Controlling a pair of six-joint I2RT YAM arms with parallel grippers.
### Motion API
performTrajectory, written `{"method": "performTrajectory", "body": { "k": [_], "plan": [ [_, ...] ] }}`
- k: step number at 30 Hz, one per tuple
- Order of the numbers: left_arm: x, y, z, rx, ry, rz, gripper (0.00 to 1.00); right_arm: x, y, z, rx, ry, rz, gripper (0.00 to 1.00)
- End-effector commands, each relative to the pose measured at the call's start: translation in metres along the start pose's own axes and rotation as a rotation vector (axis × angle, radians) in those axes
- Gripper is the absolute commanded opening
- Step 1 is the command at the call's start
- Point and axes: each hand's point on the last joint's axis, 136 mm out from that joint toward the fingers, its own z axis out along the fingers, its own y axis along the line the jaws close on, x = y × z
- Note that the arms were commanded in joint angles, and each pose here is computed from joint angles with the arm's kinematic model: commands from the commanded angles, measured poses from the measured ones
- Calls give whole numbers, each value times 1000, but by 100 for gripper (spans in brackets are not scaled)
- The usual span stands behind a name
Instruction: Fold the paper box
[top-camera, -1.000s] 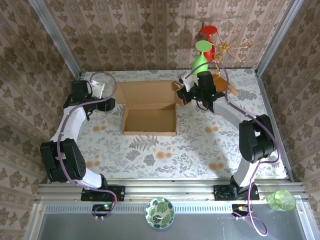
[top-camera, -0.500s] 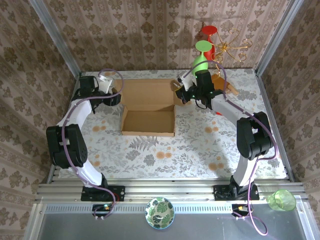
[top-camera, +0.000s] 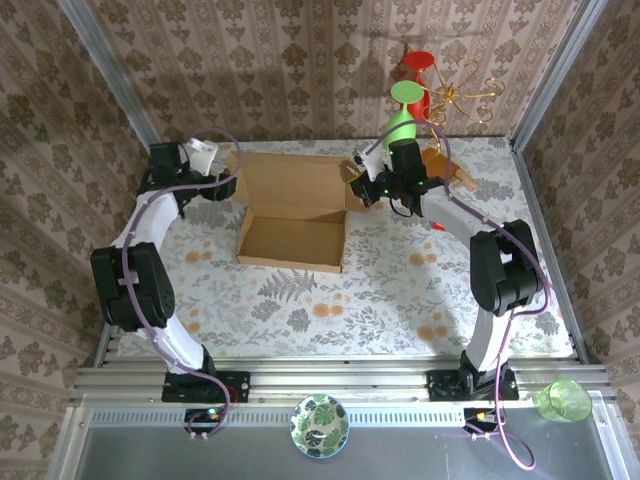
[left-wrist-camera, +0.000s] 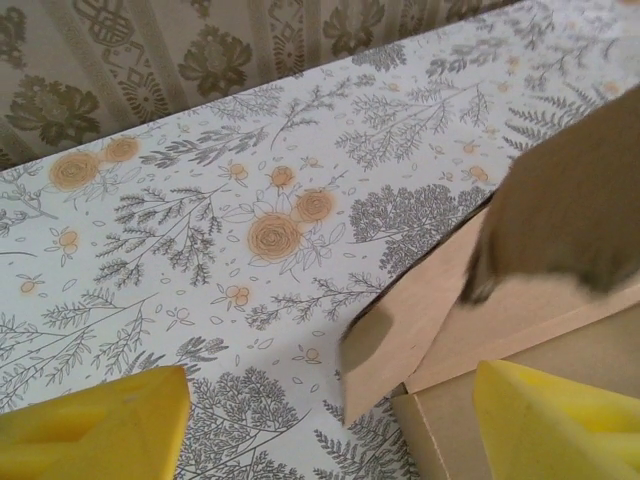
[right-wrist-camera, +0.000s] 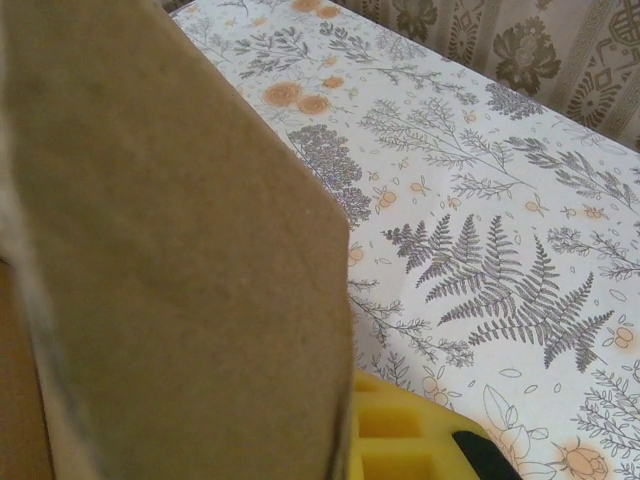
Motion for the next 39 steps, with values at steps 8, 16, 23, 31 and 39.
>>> {"method": "performTrajectory", "body": {
  "k": [8,16,23,31,39],
  "plan": [
    [-18,-34,20,256,-94,33,75,-3,-5,-2,-44,30,-33,0],
    [-21,-46,40,275,-72,33,62,-5,-8,3,-35,31,-25,0],
    [-19,-50,42,198,-9,7,21,-10,-7,11,17,21,0,0],
    [-11,-63,46,32,45,-39,0,-27,-4,25,224,-62,115,0],
    [-36,-45,31,-148,-207,-212,0,-67,0,29,357,-354,287,0]
  ]
}}
